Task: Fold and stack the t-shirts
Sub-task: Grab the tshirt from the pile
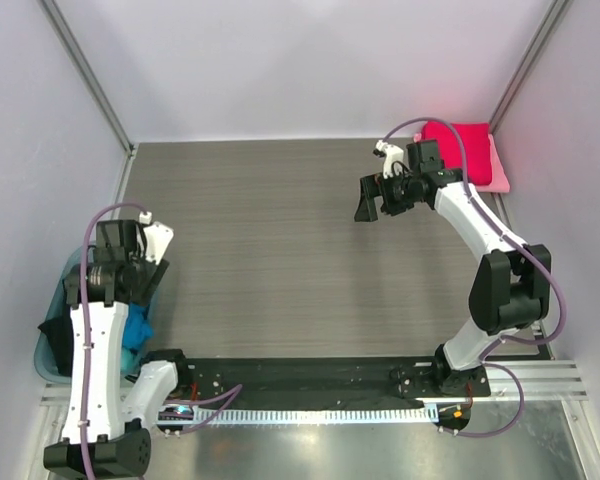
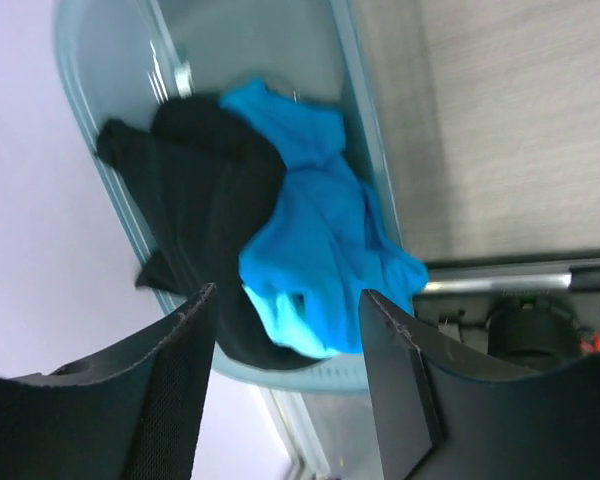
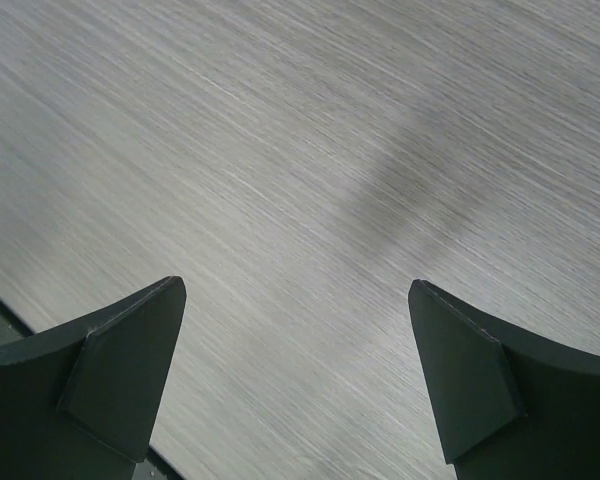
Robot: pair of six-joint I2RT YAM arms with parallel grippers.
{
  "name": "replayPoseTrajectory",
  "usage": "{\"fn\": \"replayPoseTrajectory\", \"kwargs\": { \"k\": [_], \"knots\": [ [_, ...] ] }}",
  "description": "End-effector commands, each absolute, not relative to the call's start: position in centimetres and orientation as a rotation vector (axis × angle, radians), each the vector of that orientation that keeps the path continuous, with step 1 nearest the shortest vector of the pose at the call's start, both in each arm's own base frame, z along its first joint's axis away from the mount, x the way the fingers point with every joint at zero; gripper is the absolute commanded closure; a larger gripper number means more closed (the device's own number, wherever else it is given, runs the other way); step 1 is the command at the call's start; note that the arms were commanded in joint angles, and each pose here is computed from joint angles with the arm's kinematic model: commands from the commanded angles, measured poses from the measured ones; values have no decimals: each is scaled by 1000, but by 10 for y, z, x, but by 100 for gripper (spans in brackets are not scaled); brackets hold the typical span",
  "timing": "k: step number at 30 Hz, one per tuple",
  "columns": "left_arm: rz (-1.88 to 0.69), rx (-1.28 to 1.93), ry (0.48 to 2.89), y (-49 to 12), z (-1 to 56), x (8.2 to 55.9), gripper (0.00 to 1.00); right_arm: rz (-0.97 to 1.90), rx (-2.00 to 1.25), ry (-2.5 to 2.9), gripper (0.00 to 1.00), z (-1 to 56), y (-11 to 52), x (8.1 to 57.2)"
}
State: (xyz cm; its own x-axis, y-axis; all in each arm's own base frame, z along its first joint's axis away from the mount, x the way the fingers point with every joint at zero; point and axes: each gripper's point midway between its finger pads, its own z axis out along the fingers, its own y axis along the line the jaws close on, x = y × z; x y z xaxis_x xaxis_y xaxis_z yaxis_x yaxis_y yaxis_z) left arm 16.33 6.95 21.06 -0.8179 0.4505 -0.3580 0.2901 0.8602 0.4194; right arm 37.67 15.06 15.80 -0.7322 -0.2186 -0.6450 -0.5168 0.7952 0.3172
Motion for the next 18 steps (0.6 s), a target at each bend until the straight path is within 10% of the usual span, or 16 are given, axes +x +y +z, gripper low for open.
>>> {"fn": "replayPoseTrajectory", "kwargs": {
  "k": [1,18],
  "knots": [
    [561,548,2731,81,188,130,41,688,-642,2323,0,180,159,378],
    [688,511,2737,96,149,124,41,727,-751,2421,0,199,179,368]
  ]
}}
